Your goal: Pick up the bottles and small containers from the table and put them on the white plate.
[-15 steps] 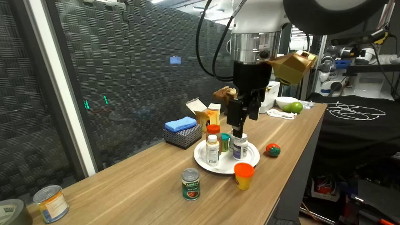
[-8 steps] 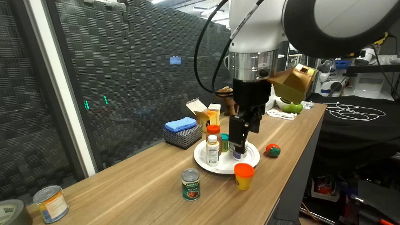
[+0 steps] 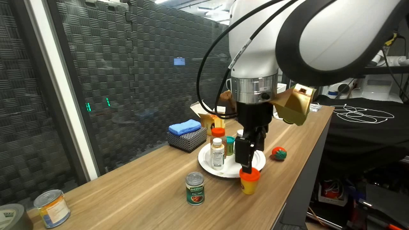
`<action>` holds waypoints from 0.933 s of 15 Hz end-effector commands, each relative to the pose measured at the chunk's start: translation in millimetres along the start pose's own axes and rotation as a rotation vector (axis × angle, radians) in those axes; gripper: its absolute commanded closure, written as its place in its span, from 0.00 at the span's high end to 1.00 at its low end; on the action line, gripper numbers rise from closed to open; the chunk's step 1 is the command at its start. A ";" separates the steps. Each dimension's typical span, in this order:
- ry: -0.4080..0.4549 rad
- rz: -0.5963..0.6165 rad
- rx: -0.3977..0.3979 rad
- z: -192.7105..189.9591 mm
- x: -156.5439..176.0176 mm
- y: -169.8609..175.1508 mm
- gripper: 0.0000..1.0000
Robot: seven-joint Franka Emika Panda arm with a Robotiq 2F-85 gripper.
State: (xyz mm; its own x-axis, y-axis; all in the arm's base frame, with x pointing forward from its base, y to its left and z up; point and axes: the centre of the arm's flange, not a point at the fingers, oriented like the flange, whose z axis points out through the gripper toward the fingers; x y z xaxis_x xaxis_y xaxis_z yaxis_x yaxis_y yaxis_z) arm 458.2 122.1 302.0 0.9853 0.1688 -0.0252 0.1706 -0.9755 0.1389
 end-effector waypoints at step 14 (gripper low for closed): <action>-0.004 -0.107 0.125 26.2 25.3 1.7 1.00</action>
State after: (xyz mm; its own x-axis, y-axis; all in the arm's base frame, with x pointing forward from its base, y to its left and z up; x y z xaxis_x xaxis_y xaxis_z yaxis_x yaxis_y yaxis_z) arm 471.3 121.8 273.9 0.9626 0.2634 -0.0636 0.2656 -0.9637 0.0286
